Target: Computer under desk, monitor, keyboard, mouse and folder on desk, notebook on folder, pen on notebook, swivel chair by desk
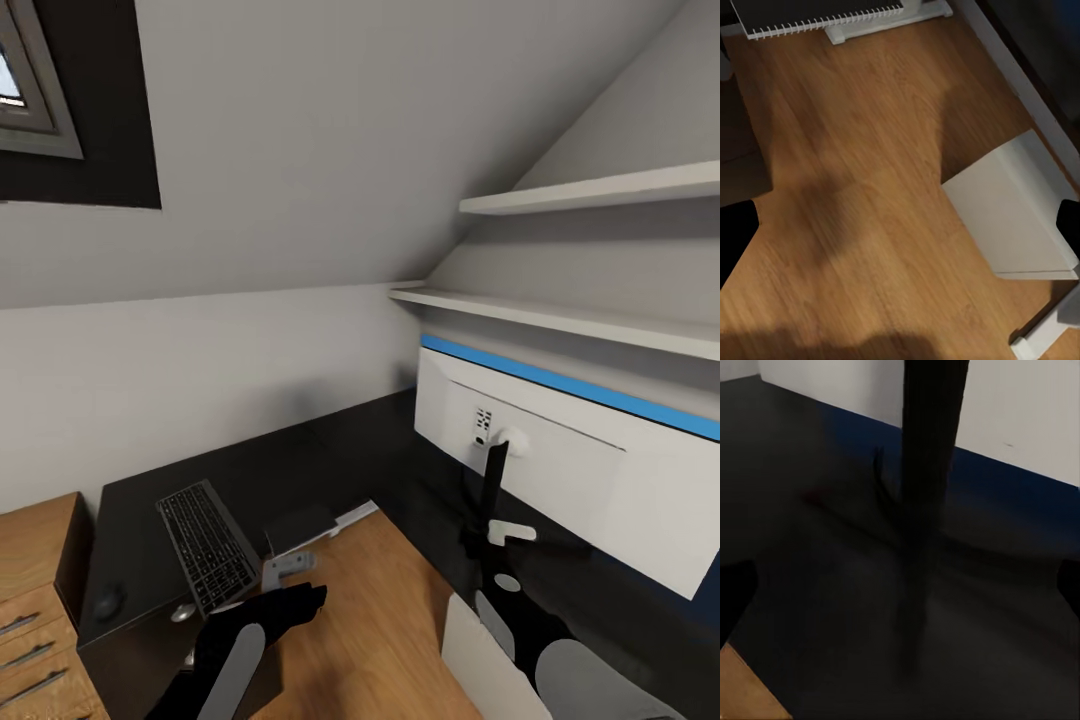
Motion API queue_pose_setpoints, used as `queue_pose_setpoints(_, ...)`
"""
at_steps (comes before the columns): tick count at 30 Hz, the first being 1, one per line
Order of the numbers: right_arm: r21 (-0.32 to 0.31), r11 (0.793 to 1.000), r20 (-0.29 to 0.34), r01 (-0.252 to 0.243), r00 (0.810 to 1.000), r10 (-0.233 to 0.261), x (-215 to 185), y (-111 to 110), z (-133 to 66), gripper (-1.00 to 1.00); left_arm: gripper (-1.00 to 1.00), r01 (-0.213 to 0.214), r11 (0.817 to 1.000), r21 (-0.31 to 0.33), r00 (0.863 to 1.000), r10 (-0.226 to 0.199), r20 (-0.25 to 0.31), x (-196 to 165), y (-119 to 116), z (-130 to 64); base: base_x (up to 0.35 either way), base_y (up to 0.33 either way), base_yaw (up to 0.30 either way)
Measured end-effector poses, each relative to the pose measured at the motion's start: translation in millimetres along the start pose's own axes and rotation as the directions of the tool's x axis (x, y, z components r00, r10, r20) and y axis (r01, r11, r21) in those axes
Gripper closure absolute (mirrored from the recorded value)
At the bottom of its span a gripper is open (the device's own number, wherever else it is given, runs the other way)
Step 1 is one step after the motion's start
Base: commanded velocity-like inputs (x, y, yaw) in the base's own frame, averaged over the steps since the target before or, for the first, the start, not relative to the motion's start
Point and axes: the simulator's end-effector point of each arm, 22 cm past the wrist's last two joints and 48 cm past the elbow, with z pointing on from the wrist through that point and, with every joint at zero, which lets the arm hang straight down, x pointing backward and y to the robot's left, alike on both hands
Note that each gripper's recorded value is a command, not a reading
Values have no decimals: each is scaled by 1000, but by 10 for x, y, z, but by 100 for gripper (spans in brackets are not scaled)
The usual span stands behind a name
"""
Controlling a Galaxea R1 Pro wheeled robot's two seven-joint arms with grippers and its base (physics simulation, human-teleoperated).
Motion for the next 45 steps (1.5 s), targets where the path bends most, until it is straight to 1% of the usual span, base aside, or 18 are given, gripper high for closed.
queue_pose_setpoints(6,-1,1000,1,0,1000,0,-2,1,0,-100,-100,-19,1000,11,1000,19,-4,35,-76,-2,0,0,189)
queue_pose_setpoints(16,2,1000,-1,5,1000,-5,11,-27,3,-100,-100,-39,999,25,999,39,-8,70,-165,-9,30,0,29)
queue_pose_setpoints(19,1,1000,4,23,1000,-23,3,-46,5,-100,-100,-55,998,35,998,56,-11,103,-229,-16,255,0,1)
queue_pose_setpoints(24,-6,998,13,65,998,-65,-5,-34,6,-100,-100,-63,997,40,998,64,-16,129,-263,-13,186,0,0)
queue_pose_setpoints(25,-8,997,13,80,997,-80,7,-29,4,-100,-100,-65,997,41,998,66,-17,134,-269,-11,39,0,0)
queue_pose_setpoints(26,-5,995,0,100,995,-100,81,-54,-1,-100,-100,-67,997,41,998,67,-18,139,-274,-10,25,0,0)
queue_pose_setpoints(27,-3,994,-12,108,994,-108,139,-74,-6,-100,-100,-67,997,42,998,68,-18,142,-275,-9,20,0,0)
queue_pose_setpoints(34,8,992,-41,126,991,-125,266,-168,-8,-100,-100,-67,997,42,998,68,-19,144,-279,-9,8,0,0)
queue_pose_setpoints(39,23,991,-46,132,990,-131,271,-282,14,-100,-100,-68,997,42,997,69,-18,143,-278,-10,1,0,0)
queue_pose_setpoints(45,31,991,-48,134,990,-132,268,-341,26,-100,-100,-68,997,42,997,69,-18,143,-278,-9,0,0,0)
